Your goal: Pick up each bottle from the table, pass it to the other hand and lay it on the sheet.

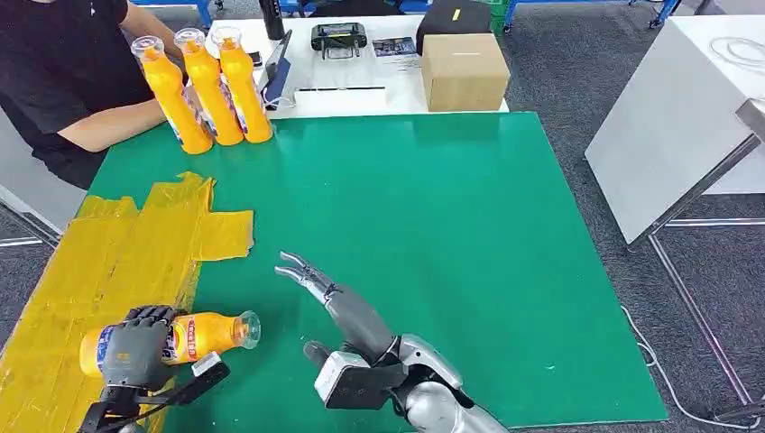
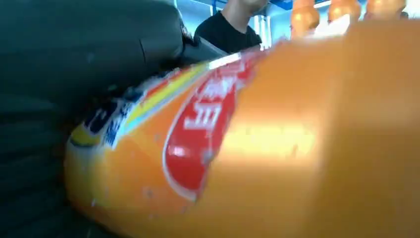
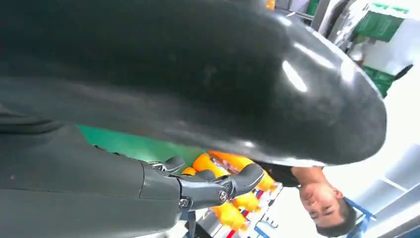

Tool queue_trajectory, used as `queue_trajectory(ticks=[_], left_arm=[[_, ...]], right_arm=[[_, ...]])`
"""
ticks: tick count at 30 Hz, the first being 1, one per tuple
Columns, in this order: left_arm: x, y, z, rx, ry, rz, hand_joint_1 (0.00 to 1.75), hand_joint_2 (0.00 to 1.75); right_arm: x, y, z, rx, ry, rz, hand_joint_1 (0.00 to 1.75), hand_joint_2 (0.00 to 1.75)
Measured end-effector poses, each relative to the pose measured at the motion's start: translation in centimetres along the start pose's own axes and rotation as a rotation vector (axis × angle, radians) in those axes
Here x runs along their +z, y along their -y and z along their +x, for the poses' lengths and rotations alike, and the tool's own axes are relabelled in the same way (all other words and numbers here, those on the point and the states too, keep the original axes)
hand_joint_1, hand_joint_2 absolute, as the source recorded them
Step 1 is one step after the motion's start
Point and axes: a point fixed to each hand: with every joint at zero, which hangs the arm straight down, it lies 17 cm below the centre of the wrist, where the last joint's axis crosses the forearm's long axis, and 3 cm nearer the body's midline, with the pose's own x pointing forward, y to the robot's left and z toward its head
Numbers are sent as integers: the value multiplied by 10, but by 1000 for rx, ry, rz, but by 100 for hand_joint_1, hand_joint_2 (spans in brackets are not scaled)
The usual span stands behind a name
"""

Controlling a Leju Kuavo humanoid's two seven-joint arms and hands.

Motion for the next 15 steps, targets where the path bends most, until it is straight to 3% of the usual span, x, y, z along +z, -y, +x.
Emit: queue_trajectory(ticks=[1, 2, 15], left_arm=[[0, 7, -4, -20, 6, -24, 0, 175], [-1, 12, -9, -48, 8, -47, 0, 0], [1, 42, -44, -133, 24, -167, 0, 0]], right_arm=[[-1, 1, 1, -1, 4, 2, 0, 0], [-3, 2, 2, -2, 8, 4, 0, 0], [-9, 8, 5, -3, 23, 19, 0, 0]])
